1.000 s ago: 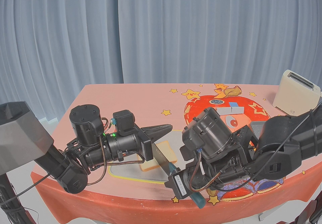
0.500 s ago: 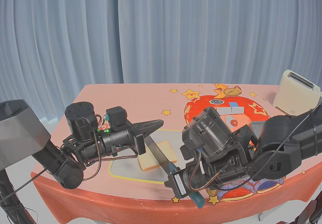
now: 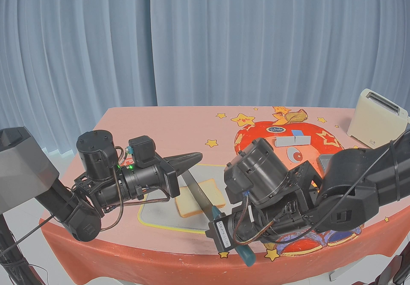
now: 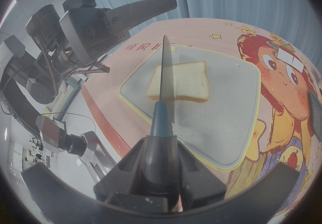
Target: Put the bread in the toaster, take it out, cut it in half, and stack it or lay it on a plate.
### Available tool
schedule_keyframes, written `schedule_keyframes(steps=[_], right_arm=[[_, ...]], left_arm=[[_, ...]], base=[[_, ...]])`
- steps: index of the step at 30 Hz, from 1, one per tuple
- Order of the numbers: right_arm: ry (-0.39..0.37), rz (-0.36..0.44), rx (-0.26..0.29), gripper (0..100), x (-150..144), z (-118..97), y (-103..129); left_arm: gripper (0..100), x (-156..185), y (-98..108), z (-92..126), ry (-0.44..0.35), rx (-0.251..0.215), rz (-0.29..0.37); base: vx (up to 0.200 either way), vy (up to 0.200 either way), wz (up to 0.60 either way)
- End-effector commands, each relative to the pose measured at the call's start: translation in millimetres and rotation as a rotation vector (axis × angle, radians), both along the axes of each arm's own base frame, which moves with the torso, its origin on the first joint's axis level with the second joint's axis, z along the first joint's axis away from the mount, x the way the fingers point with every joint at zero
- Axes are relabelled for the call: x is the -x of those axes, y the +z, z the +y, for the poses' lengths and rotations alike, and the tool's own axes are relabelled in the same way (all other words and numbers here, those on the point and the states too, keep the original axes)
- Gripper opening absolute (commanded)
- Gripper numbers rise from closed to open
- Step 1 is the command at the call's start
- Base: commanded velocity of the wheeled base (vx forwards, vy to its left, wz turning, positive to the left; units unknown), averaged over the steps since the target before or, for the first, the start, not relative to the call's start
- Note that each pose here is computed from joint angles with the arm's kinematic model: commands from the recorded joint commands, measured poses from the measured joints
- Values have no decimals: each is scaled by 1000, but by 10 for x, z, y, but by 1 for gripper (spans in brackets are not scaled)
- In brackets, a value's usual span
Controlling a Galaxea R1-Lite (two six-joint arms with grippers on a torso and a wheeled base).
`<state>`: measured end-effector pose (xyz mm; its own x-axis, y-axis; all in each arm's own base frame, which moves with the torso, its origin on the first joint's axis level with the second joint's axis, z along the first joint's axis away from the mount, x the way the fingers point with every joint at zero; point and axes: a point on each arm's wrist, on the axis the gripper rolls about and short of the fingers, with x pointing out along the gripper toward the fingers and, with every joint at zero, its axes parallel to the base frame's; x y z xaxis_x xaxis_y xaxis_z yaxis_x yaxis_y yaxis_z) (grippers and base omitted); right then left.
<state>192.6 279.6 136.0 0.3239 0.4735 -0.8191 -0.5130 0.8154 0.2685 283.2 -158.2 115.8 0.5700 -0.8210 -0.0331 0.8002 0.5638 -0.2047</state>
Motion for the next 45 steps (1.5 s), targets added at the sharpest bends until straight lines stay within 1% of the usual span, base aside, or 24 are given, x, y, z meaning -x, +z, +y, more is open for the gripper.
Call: schedule_keyframes(steps=[1,4,14,22,32,45], right_arm=[[-1,7,7,0,-7,5,-30],[-2,2,5,0,-8,-3,-14],[-7,-2,-2,0,-15,-21,12],[-9,-5,6,0,-21,-24,-5],[-15,-16,-9,0,-28,-50,54],[-13,-10,6,0,-44,-46,3]], left_arm=[[0,29,-12,14,-3,-5,9],[0,68,-64,33,-7,-16,30],[0,68,-62,33,-7,-16,28],[0,75,-59,26,-11,-16,28],[0,73,-64,25,-11,-17,28],[0,84,-68,25,-12,-19,31]], base=[[0,0,0],[0,0,0],[0,0,0],[0,0,0],[0,0,0],[0,0,0]])
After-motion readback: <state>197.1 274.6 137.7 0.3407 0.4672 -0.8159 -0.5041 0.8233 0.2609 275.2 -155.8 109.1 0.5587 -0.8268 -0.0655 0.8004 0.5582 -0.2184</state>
